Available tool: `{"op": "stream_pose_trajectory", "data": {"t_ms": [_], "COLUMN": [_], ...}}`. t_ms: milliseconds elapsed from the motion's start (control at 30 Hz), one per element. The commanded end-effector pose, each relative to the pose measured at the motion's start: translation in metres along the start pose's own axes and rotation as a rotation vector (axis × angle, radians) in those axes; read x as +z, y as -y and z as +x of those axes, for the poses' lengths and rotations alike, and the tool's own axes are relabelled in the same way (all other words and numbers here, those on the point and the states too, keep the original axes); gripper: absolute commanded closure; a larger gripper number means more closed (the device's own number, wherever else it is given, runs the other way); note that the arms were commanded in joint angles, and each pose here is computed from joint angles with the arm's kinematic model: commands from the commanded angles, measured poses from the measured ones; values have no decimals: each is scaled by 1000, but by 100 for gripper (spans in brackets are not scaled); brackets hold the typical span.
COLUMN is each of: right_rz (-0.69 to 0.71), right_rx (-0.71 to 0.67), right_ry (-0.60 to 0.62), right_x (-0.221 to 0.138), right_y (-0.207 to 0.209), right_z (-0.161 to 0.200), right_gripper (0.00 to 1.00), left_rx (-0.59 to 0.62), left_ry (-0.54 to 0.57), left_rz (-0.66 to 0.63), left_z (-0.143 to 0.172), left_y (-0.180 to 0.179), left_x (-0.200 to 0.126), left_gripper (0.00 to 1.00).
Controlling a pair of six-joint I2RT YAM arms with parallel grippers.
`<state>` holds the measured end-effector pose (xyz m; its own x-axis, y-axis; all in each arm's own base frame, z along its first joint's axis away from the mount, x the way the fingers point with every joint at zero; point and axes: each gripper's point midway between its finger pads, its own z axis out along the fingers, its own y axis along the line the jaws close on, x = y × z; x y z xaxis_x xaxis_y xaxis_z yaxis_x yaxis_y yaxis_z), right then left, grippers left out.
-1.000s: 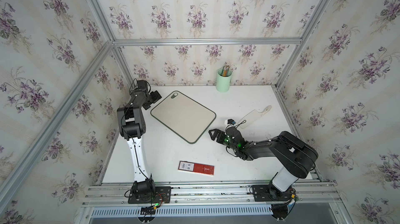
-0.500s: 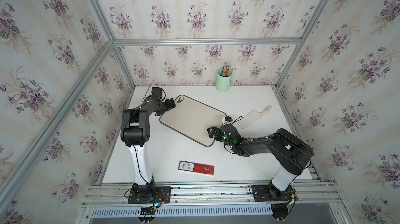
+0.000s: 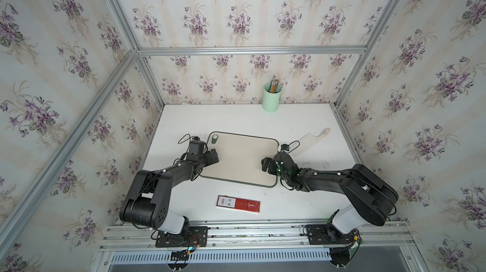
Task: Align the knife with the edge of the cutting board
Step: Adjust the work surface at the center of the board.
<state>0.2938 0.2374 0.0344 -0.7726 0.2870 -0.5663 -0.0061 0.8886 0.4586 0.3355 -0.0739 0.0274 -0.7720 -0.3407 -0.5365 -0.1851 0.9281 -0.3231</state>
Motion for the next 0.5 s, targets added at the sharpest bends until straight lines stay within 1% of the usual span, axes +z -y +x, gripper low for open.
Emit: {"op": "stream_pose_trajectory", "data": {"t_ms": [0,100,167,300,400,467], "right_rz": [-188,-194,-202,-208,-219,-227], "right_rx": [28,57,75,84,99,110], "right_ry": [-189,-197,-202,-205,-212,-237], "right_x": [-8,-14,-18,-25,-28,-30], "right_y": [-33,-24,-20,-16,-13,-12], "right_z": [35,43,47,51,55,61], "right_gripper": [0,0,0,1,1,2], "left_rx": [-87,-74,-76,-75,-61,-59], "left_ry": [-290,-296,-287,-284,-279,-278], "left_rz": [179,193,172,169,133,135], "left_z": [77,90,96,109,110,109], "left_y": [33,34,27,19,11,12], "left_x": [-25,-38,-44,-54,-57,-57], "left_gripper": [0,0,0,1,0,0]}}
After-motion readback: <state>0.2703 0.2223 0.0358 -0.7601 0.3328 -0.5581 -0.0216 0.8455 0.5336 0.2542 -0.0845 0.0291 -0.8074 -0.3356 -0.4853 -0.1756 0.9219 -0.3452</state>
